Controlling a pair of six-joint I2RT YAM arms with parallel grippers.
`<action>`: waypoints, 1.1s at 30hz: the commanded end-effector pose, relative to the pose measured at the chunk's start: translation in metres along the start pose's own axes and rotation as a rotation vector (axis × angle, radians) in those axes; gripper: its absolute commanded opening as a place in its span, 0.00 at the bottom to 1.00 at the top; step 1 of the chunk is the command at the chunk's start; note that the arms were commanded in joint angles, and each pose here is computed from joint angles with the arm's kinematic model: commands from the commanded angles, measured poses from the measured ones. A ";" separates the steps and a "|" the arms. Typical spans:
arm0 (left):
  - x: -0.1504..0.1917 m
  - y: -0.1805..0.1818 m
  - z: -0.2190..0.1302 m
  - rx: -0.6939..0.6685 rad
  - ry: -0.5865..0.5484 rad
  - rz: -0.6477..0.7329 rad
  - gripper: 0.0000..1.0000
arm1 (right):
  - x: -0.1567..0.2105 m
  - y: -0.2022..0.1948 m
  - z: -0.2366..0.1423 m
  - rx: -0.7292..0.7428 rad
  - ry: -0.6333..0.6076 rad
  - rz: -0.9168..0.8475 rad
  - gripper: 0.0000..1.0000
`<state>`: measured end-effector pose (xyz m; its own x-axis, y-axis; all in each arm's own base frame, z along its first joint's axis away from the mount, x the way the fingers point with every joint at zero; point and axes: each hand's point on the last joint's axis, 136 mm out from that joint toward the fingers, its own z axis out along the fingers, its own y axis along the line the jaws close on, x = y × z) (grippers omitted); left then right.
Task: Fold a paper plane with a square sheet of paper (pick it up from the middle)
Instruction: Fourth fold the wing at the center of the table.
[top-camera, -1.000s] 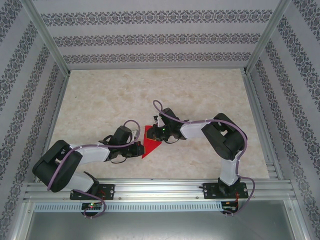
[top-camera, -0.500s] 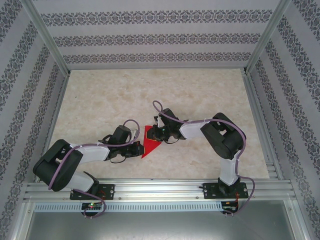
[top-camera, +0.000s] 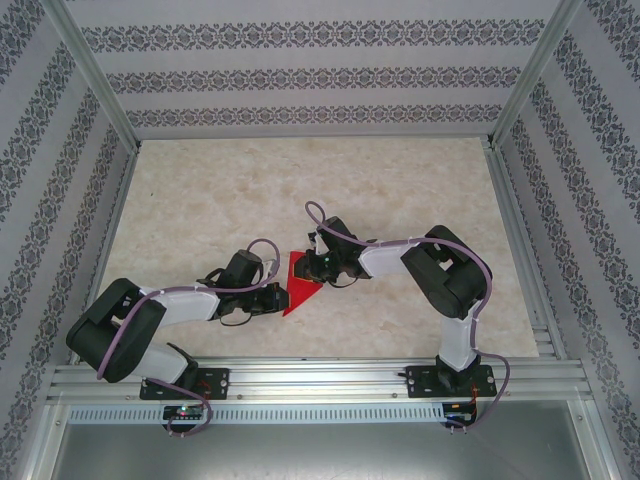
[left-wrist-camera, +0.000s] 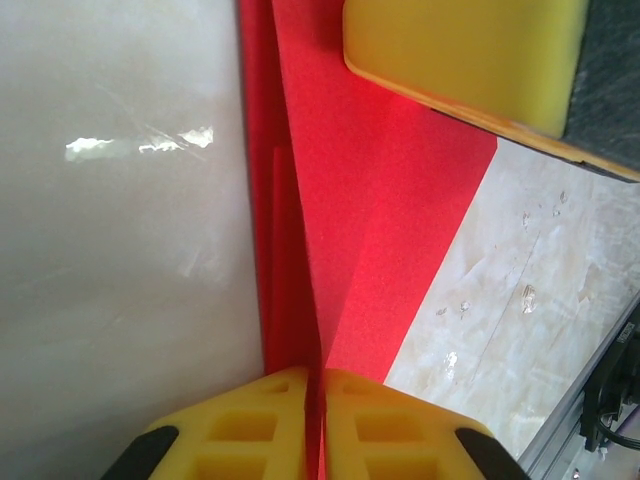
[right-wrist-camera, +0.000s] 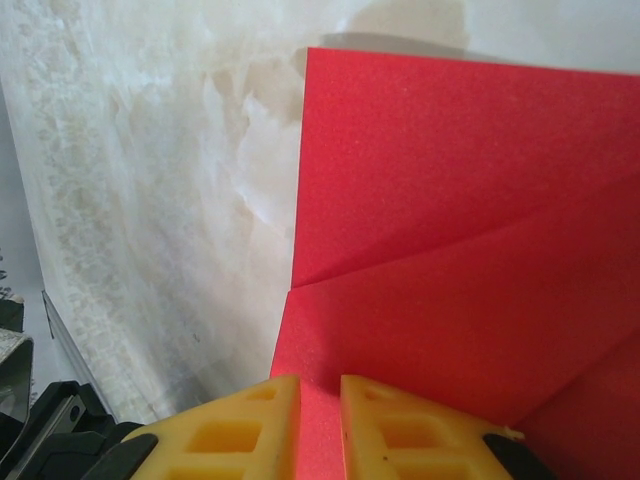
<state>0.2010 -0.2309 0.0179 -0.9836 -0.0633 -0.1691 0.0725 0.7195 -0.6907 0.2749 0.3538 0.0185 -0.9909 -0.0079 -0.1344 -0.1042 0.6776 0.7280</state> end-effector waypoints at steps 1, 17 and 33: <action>0.008 0.004 -0.004 -0.007 0.042 -0.018 0.15 | 0.006 -0.037 0.005 0.143 0.001 0.020 0.20; 0.005 -0.009 -0.020 0.006 0.012 0.018 0.22 | 0.017 -0.052 0.004 0.192 0.027 0.013 0.19; 0.035 0.020 -0.004 -0.042 0.129 -0.034 0.02 | 0.020 -0.062 0.006 0.218 0.033 0.022 0.20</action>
<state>0.1855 -0.2241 0.0171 -0.9919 -0.0291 -0.1234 0.0630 0.7319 -0.6785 0.2743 0.3525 0.0168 -0.9884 -0.0270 -0.1494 -0.1267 0.6890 0.7136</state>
